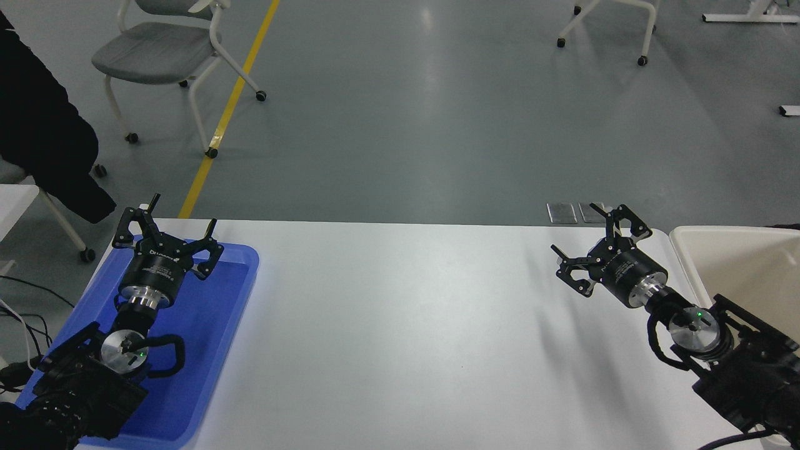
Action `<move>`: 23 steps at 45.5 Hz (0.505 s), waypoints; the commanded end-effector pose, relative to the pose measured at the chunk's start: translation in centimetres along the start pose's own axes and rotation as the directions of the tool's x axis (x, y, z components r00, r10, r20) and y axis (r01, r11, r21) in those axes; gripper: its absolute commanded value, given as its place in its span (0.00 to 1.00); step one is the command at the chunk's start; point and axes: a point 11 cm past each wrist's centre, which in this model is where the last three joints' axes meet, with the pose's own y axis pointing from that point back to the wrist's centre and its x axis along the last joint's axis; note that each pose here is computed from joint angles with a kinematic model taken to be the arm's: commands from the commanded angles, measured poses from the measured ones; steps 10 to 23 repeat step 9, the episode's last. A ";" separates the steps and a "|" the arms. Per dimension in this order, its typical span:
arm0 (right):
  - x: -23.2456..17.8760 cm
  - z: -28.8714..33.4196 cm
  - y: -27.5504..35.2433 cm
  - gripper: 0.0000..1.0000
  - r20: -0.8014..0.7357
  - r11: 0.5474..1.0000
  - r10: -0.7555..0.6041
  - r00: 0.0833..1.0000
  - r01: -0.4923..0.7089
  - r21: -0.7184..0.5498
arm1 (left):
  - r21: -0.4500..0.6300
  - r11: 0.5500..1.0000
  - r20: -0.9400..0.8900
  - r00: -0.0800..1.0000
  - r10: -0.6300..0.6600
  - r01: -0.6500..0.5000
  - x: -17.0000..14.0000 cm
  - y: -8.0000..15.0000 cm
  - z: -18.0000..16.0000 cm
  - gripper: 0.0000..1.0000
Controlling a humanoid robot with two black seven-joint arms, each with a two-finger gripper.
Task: Pick up paper ball place in dustbin
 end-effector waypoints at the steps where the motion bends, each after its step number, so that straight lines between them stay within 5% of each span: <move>1: 1.9 0.3 1.6 1.00 0.054 0.999 0.004 0.999 -0.006 0.034 | -0.001 1.000 0.000 1.000 0.000 0.000 0.0 0.0 0.0 1.00; 23: 1.9 0.1 1.6 1.00 0.060 0.999 0.000 0.998 -0.003 0.046 | 0.000 1.000 0.000 1.000 0.000 0.000 0.0 0.0 0.0 1.00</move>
